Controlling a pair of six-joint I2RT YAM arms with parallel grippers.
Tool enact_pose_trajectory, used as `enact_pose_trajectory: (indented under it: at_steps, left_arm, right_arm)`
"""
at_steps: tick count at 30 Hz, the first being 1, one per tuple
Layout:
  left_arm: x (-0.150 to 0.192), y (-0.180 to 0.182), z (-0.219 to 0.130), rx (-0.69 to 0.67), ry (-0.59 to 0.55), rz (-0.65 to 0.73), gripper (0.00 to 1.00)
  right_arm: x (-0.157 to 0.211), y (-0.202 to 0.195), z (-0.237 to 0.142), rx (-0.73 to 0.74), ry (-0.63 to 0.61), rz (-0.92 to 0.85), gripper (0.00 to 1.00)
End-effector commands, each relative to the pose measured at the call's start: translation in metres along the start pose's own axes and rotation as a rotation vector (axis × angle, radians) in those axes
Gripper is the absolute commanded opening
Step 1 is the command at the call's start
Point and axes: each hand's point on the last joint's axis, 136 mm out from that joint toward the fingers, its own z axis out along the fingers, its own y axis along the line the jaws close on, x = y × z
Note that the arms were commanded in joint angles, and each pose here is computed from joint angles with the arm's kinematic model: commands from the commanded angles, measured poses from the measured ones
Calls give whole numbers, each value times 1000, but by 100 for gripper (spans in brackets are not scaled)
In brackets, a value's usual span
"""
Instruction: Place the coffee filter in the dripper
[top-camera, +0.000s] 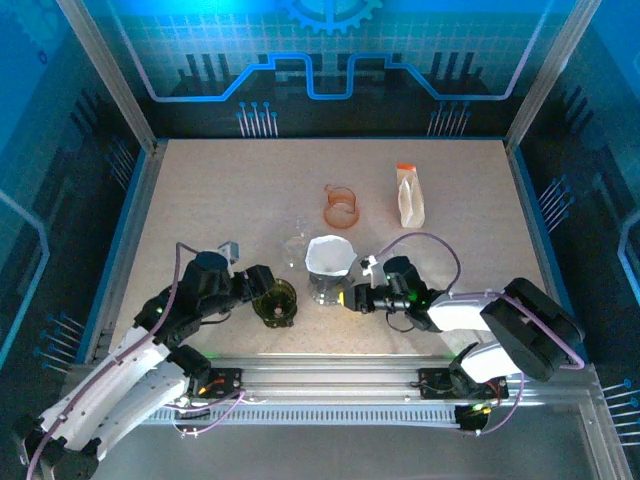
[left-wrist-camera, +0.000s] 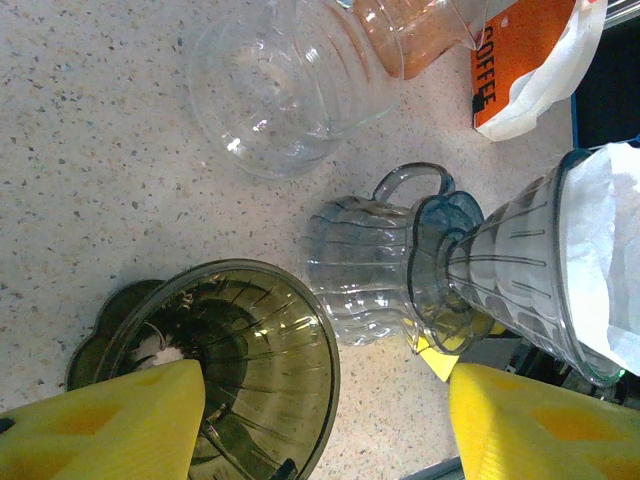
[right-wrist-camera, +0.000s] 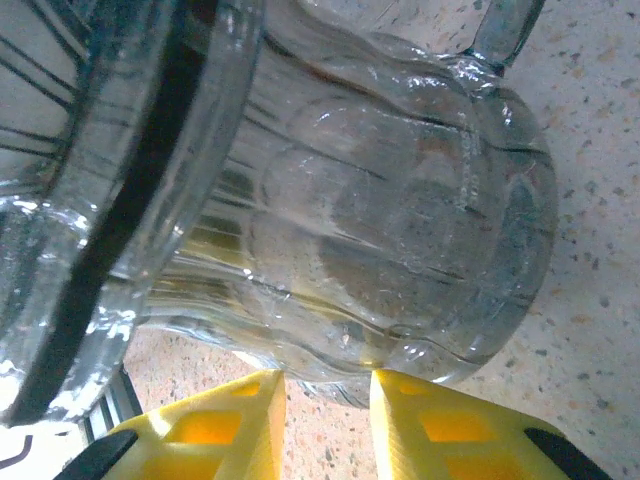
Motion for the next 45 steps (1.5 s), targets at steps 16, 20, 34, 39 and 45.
enact_pose_trajectory:
  at_steps: [16, 20, 34, 39, 45]
  left_arm:
    - [-2, -1, -11, 7, -13, 5, 67]
    - [-3, -1, -13, 6, -18, 6, 66]
    - [-7, 5, -25, -15, -58, 3, 66]
    - [-8, 6, -30, -18, -69, 2, 65]
    - [-8, 6, -33, -21, -75, 0, 65]
  right_arm:
    - [-23, 15, 38, -5, 13, -49, 27]
    - [-29, 16, 48, -12, 17, -49, 27]
    - [-43, 24, 90, -51, 50, -53, 26]
    - [-48, 26, 104, -62, 67, -55, 26]
    - [-54, 32, 123, -84, 84, -60, 26]
